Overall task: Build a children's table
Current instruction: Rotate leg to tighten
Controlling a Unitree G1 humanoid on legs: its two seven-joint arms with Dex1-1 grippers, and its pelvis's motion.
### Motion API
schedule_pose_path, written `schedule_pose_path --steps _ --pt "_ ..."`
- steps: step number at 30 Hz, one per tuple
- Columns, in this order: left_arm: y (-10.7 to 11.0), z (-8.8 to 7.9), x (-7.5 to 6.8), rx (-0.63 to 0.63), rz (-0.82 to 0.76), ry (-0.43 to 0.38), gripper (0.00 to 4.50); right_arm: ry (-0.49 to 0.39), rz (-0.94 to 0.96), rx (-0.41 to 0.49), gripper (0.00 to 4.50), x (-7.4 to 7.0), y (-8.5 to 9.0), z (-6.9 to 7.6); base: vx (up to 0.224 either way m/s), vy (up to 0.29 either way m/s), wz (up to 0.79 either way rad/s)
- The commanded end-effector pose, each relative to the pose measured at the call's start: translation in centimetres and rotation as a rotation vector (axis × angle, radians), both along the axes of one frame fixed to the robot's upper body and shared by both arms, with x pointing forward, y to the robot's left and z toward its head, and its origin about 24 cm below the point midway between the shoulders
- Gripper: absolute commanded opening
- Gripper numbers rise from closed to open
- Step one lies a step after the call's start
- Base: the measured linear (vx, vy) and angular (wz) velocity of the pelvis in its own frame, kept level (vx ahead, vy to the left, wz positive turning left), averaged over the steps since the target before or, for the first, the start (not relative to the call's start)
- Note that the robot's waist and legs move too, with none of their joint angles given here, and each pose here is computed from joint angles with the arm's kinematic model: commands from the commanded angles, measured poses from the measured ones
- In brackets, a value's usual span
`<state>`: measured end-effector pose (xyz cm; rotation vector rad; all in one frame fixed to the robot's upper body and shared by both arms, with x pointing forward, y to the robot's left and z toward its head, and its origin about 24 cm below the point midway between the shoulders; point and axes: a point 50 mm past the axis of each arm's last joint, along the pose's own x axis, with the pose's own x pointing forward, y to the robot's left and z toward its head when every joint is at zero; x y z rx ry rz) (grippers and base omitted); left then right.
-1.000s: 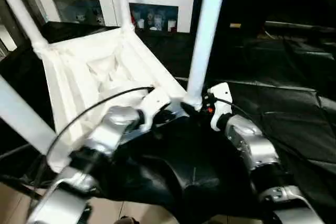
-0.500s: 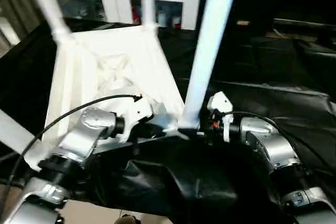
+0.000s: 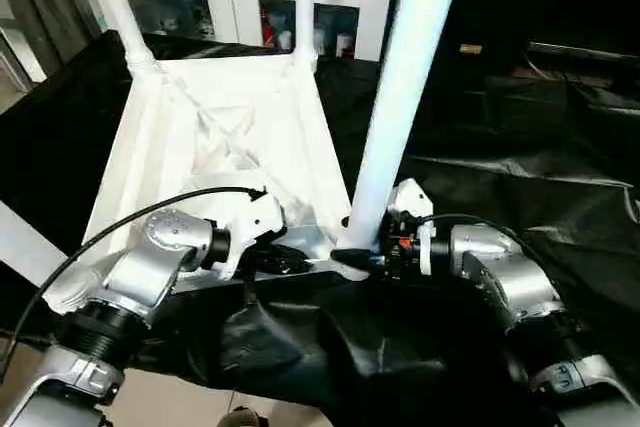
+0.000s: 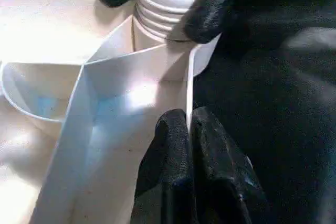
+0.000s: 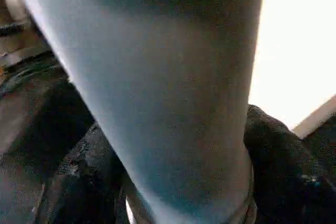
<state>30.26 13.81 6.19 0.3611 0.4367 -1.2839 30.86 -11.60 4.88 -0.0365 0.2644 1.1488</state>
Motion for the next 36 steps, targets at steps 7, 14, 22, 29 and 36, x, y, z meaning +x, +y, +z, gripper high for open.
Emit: schedule_pose_path --steps 7,14,22,29,36 --pt "-3.3 -0.1 3.7 -0.046 0.355 -0.090 0.00 0.086 -0.553 -0.030 2.72 1.7 1.6 -3.1 0.000 0.000 0.00" --pt "-6.8 0.3 4.0 -0.094 0.389 -0.109 0.00 0.094 -0.542 0.007 2.72 1.8 5.2 -2.9 0.000 0.000 0.00" --pt "-5.7 0.3 2.9 -0.102 0.255 -0.097 0.00 -0.002 -0.326 0.008 3.78 1.8 4.7 -1.4 0.000 0.000 0.00" --pt "-3.0 -0.2 0.9 -0.054 0.054 -0.044 0.00 -0.054 -0.054 -0.025 3.78 1.1 1.8 -0.1 0.007 -0.003 0.00" --pt "-0.5 0.3 -0.8 -0.040 -0.093 0.051 0.00 -0.034 0.147 -0.057 3.78 0.4 -0.8 0.9 0.000 0.000 0.00"
